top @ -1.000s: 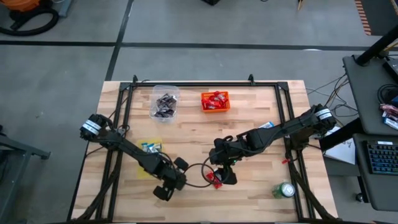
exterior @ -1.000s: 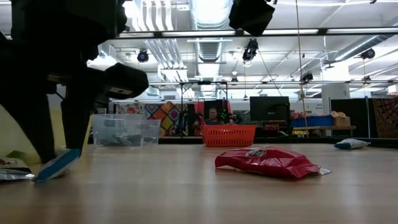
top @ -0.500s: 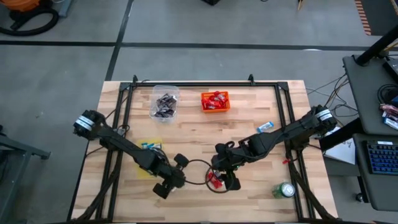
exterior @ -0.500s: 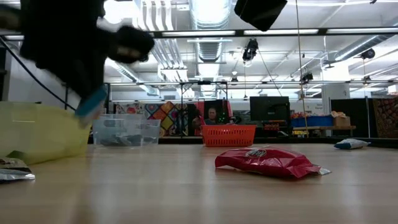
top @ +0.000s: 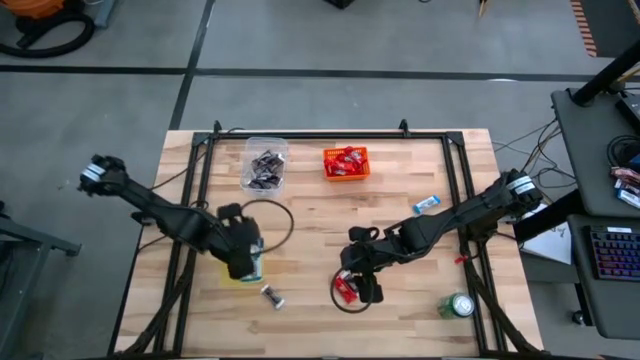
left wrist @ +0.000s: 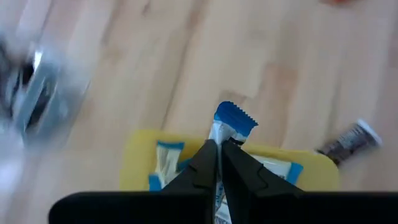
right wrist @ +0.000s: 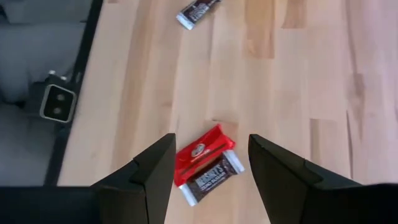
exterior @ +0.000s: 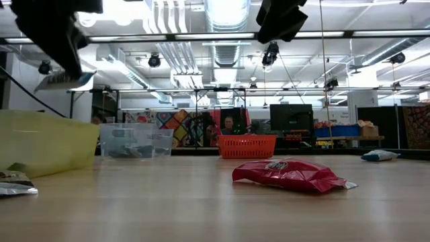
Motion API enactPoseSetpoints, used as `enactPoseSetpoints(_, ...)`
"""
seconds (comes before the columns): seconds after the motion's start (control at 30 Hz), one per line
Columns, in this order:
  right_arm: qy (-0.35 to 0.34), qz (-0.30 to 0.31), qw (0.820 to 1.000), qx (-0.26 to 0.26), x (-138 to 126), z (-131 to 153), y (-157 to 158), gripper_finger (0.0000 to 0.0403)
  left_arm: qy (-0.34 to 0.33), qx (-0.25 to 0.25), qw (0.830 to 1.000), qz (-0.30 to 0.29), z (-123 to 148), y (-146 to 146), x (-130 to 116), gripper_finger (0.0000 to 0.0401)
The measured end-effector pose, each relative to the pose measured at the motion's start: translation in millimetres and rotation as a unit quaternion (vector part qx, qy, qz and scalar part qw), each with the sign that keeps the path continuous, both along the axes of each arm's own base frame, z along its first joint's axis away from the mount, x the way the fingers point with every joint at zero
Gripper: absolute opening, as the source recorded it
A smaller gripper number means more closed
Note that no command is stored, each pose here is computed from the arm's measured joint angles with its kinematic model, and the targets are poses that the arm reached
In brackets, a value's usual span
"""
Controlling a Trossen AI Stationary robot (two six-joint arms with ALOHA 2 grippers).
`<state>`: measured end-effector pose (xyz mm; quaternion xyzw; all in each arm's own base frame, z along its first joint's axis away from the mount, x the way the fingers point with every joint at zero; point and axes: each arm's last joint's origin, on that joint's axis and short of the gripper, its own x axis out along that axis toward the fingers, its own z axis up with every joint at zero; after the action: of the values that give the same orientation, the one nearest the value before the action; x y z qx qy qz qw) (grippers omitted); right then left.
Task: Sort candy
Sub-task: Put the left white candy into the yellow bin, then put the red candy into the orange basket
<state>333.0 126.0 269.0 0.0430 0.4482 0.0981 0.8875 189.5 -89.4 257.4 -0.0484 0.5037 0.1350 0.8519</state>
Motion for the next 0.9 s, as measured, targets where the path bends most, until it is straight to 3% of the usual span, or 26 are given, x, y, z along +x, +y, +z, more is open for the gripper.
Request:
enactPoseSetpoints(0.1, -0.008, -0.004, 1.0, -0.002, 0.7, -3.2, -0.1, 0.0192, -0.003, -0.021, 0.997, 0.074, -13.3, 5.4, -9.3, 0.0)
enactPoseSetpoints(0.2, -0.011, -0.006, 1.0, -0.002, 1.0, -4.4, -0.1, 0.0192, 0.018, -0.044, 0.993, 0.106, -26.6, 6.7, -14.1, 0.0)
enactPoseSetpoints(0.5, -0.007, -0.027, 1.0, 0.011, 1.1, -4.5, -0.3, 0.0192, 0.052, -0.042, 0.991, 0.117, -43.1, 4.3, -11.6, 0.0044)
enactPoseSetpoints(0.73, 0.014, -0.113, 0.991, 0.071, 1.0, -4.5, -0.1, 0.0192, 0.054, -0.045, 0.99, 0.119, -42.3, 3.1, -10.3, 0.0102)
enactPoseSetpoints(0.9, 0.041, -0.197, 0.97, 0.135, 1.1, -7.1, 2.4, 0.0192, 0.028, -0.059, 0.993, 0.1, -26.0, -5.2, -5.9, 0.0123)
